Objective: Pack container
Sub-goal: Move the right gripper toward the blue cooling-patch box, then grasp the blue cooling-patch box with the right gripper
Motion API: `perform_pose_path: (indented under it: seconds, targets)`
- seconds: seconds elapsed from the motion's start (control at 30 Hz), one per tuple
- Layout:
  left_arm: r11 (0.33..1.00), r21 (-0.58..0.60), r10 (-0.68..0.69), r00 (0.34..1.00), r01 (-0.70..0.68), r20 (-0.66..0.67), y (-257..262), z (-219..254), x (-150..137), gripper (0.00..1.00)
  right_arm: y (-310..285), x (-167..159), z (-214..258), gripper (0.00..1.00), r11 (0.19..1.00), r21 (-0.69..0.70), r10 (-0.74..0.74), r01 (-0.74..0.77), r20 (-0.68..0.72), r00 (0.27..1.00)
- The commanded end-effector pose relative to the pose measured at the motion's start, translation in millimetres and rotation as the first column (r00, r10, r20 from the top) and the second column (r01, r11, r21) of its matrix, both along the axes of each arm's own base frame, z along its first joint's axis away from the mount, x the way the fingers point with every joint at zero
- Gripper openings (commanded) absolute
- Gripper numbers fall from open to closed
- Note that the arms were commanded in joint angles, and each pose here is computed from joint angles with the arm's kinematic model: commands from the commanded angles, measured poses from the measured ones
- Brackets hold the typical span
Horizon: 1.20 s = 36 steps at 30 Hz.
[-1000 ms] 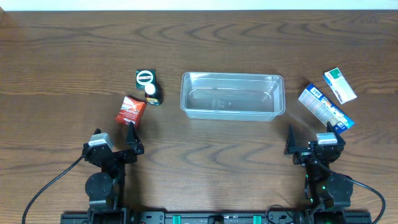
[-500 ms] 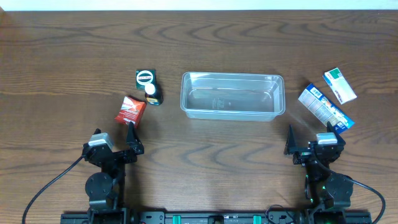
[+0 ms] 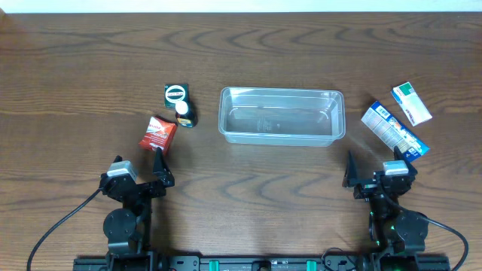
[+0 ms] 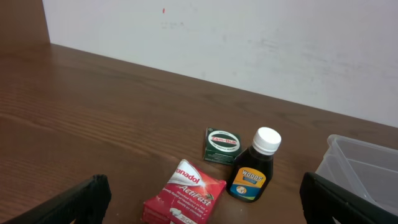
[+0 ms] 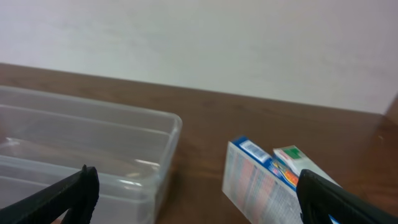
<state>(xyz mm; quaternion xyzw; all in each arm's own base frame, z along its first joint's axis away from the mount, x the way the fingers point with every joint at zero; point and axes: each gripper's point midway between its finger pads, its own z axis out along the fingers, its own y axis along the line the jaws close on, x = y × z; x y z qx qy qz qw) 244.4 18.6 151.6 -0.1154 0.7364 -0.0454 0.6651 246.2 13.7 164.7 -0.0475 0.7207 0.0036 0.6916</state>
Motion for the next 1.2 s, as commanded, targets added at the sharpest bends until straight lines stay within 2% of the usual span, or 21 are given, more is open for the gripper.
perform_pose_path:
  seconds: [0.0, 0.13, 0.23, 0.37, 0.5, 0.63, 0.77, 0.9, 1.0, 1.17]
  targets:
    - [0.999, -0.002, 0.035, 0.998, -0.035, -0.060, 6.2, -18.8, -1.6, 0.98, 8.2, -2.8, 23.3, 0.99, 0.998, 0.043, 0.050, -0.052, 0.059, 0.997]
    - [0.999, -0.002, 0.035, 0.998, -0.035, -0.060, 6.1, -18.8, -1.6, 0.98, 8.1, -9.2, 71.2, 0.99, 0.997, 0.056, 0.049, -0.056, 0.127, 0.991]
    - [0.999, -0.002, 0.035, 0.998, -0.035, -0.060, 6.2, -18.8, -1.6, 0.98, 7.5, -6.1, 104.0, 0.99, 0.997, 0.056, 0.046, -0.052, 0.107, 0.993]
    - [0.999, -0.002, 0.035, 0.998, -0.035, -0.060, 6.2, -18.8, -1.6, 0.98, 4.7, 19.3, 133.3, 0.99, 0.998, 0.058, 0.039, -0.037, -0.033, 0.999]
    - [0.999, -0.002, 0.035, 0.998, -0.035, -0.060, 6.2, -18.8, -1.6, 0.98, 4.6, 59.1, 145.6, 0.99, 0.996, 0.076, 0.074, -0.055, -0.270, 0.960]
    - [0.999, -0.002, 0.035, 0.998, -0.035, -0.060, 6.2, -18.8, -1.6, 0.98, -6.0, 85.1, 148.7, 0.99, 0.996, 0.084, 0.065, -0.029, -0.470, 0.880]
    - [0.999, -0.002, 0.035, 0.998, -0.035, -0.060, 6.2, -18.8, -1.6, 0.98, -24.0, 95.1, 138.2, 0.99, 0.998, 0.056, 0.032, 0.003, -0.617, 0.786]
    - [0.999, -0.002, 0.035, 0.998, -0.035, -0.060, 6.2, -18.8, -1.6, 0.98, -43.5, 90.2, 100.6, 0.99, 1.000, 0.022, 0.013, 0.005, -0.742, 0.670]
    - [0.999, -0.002, 0.035, 0.998, -0.035, -0.060, 6.2, -18.8, -1.6, 0.98, -61.8, 87.0, 66.3, 0.99, 0.997, 0.046, 0.003, 0.062, -0.825, 0.565]
    - [0.999, -0.002, 0.035, 0.998, -0.035, -0.060, 6.2, -18.8, -1.6, 0.98, -82.1, 87.8, 19.9, 0.99, 0.991, 0.071, 0.016, 0.114, -0.906, 0.424]
